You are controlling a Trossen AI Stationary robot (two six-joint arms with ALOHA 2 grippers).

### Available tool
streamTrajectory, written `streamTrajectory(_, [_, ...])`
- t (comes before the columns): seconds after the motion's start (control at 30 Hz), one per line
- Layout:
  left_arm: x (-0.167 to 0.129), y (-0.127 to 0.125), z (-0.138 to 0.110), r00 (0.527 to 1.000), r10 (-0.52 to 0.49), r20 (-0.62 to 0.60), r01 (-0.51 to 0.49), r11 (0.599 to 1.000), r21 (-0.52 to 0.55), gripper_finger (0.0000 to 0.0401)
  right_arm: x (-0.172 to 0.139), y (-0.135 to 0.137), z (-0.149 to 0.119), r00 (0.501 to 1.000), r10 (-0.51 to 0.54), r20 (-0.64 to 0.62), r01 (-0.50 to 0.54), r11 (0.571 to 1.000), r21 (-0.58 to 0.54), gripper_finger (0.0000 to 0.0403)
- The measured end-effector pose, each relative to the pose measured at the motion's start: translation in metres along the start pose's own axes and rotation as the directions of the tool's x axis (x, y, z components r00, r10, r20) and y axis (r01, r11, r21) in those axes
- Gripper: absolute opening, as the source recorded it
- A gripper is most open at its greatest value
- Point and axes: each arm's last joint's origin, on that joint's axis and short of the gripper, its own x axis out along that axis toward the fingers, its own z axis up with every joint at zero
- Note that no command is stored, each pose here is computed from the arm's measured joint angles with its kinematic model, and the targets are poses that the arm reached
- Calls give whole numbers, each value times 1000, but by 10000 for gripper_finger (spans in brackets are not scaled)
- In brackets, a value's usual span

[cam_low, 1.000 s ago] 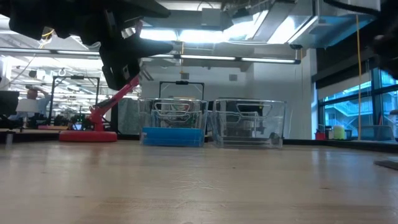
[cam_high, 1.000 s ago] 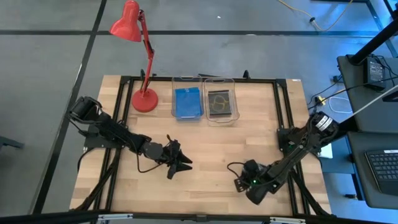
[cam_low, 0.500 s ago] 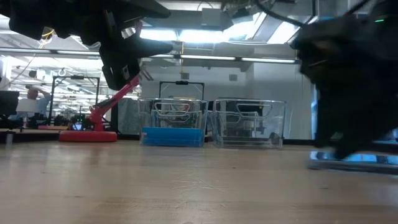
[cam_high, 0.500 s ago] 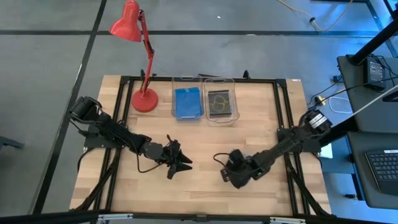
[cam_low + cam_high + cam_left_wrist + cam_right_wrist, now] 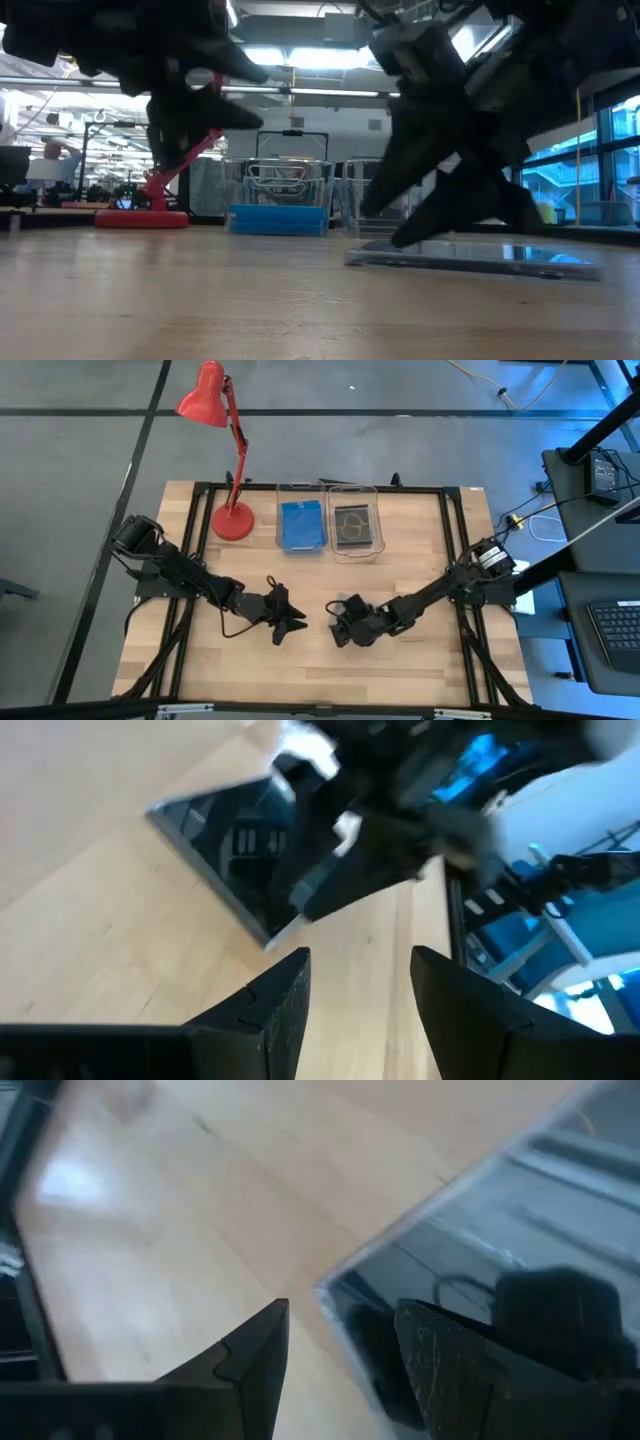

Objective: Pick & place jewel cases by type
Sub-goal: Put the black CD case into the right transparent bin

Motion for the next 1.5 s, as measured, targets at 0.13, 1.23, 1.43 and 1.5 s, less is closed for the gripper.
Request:
streamTrajectory(0.13, [0, 2, -2, 999, 9, -35, -8, 1000, 28, 171, -17, 13, 10, 999, 31, 43, -31, 999, -12, 190])
streamTrajectory(1.23, [90, -21, -14, 924, 289, -250, -117, 836, 535, 143, -103, -103, 32, 992, 79, -100, -84, 996, -42, 190])
streamTrajectory(1.43, [109, -18, -22, 895, 353, -271, -171, 835, 522, 143, -97, -123, 25, 986, 112, -121, -115, 993, -21, 190])
streamTrajectory(1.5, [111, -18, -22, 887, 368, -279, -192, 844, 501, 143, -96, -127, 24, 987, 105, -125, -109, 994, -23, 190])
